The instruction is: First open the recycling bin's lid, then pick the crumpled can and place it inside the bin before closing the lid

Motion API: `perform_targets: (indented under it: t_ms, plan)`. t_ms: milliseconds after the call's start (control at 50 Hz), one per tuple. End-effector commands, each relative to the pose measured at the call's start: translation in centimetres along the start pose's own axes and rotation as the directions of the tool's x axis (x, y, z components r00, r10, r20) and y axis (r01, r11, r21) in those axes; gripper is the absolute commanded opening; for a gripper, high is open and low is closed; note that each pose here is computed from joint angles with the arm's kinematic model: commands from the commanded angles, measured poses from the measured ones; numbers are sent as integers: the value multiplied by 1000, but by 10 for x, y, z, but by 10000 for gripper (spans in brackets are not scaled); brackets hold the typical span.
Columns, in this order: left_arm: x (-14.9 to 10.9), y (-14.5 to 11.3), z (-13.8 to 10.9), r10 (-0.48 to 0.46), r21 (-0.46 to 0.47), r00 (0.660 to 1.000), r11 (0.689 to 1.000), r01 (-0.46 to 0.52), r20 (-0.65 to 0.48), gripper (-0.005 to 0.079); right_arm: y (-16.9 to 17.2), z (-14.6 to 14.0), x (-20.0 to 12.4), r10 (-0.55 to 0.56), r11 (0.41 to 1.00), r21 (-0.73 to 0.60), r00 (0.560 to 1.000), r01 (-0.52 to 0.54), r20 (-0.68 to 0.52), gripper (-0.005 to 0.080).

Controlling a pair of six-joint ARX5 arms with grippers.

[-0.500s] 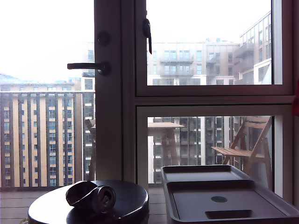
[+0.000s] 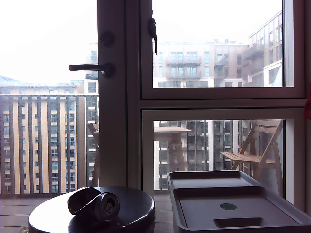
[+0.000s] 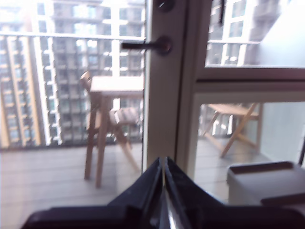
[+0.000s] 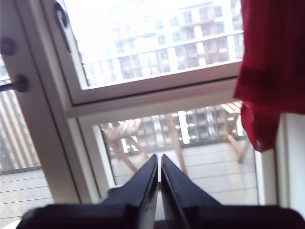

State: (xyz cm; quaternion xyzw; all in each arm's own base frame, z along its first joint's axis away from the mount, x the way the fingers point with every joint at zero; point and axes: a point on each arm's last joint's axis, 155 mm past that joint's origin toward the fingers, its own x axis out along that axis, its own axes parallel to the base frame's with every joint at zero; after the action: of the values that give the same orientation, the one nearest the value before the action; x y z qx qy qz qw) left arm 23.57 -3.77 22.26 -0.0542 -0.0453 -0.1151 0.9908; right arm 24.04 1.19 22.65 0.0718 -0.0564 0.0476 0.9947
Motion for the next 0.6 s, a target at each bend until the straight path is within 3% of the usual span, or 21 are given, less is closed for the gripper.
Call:
perform_targets:
  t_ms: [0,240,400,460,580]
  plan:
    - [-5,-14,25,-55,17,998,998,55,28,-19,14,35,-7,48,999,-10,997,-47,56,-11]
    - [-12,-60,31,-280,53,951,956,289,-135,-19,61,52,-22,261,965,12,962,-261,-79,-11]
    - [-9,-80,18,-401,127,880,888,441,-254,-19,88,37,-24,404,911,13,884,-413,-236,-11]
    - [-5,-82,10,-423,150,858,866,477,-293,-19,99,25,-26,465,873,-1,833,-487,-301,-11]
    - [3,-84,-9,-449,193,818,822,536,-361,-17,100,-4,-20,485,839,-25,768,-544,-419,-10]
